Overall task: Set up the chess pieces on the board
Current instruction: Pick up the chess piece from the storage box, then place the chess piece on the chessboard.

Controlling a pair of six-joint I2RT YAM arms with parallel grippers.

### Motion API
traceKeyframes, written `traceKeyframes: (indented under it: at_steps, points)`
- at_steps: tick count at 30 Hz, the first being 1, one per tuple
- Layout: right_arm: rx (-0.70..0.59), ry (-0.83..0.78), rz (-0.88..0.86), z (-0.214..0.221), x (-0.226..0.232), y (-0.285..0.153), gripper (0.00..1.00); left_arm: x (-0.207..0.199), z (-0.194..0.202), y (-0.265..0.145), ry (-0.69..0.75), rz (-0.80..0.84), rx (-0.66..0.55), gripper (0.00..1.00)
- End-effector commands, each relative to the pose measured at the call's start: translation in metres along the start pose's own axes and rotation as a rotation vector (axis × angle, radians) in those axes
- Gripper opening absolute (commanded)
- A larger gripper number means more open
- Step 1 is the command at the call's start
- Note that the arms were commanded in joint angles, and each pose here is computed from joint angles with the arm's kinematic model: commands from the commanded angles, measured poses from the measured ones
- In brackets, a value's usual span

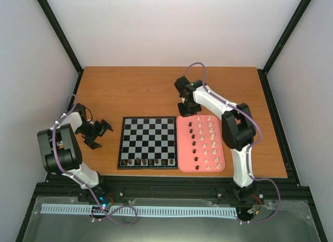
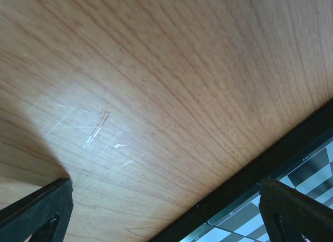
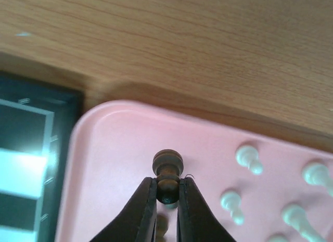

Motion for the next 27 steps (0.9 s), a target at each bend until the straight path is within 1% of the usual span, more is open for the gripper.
traceKeyframes:
  at_steps: [1,4,8,9,14,18,20,24,27]
  points:
    - [-0.110,-0.042,-0.047,0.003,0.033,-0.060,0.03,0.000,-0.003,-0.004,0.013,-0.004,-0.015,1.00]
    - [-0.113,-0.117,-0.094,0.016,0.074,-0.072,0.03,0.001,-0.001,-0.005,0.013,-0.005,-0.021,1.00]
    - [-0.113,-0.253,-0.149,0.041,0.145,-0.082,0.03,0.002,0.001,-0.007,0.010,-0.004,-0.028,1.00]
    - [-0.107,-0.341,-0.188,0.059,0.192,-0.084,0.03,0.002,0.001,-0.008,0.006,-0.001,-0.033,1.00]
    - [-0.088,-0.480,-0.260,0.095,0.261,-0.088,0.03,0.002,0.002,-0.010,-0.007,-0.001,-0.042,1.00]
    - [-0.053,-0.558,-0.322,0.126,0.296,-0.086,0.03,0.004,0.002,-0.010,-0.014,-0.007,-0.050,1.00]
    - [-0.042,-0.578,-0.345,0.137,0.306,-0.086,0.03,0.004,0.003,-0.011,-0.015,-0.008,-0.056,1.00]
    - [-0.005,-0.611,-0.356,0.156,0.318,-0.078,0.03,0.006,0.006,-0.010,-0.016,-0.009,-0.057,1.00]
    - [0.010,-0.611,-0.344,0.162,0.320,-0.070,0.03,0.006,0.008,-0.010,-0.014,-0.002,-0.055,1.00]
Point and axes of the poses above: each gripper's point midway between its finger pads, its own y axis out along the fingers, its own x axis along the line the jaws close on, z = x × y, the point moved 4 cm from there along -y, back along the fingers, and after that the axes turned 5 degrees about y, right-handed, at the moved point
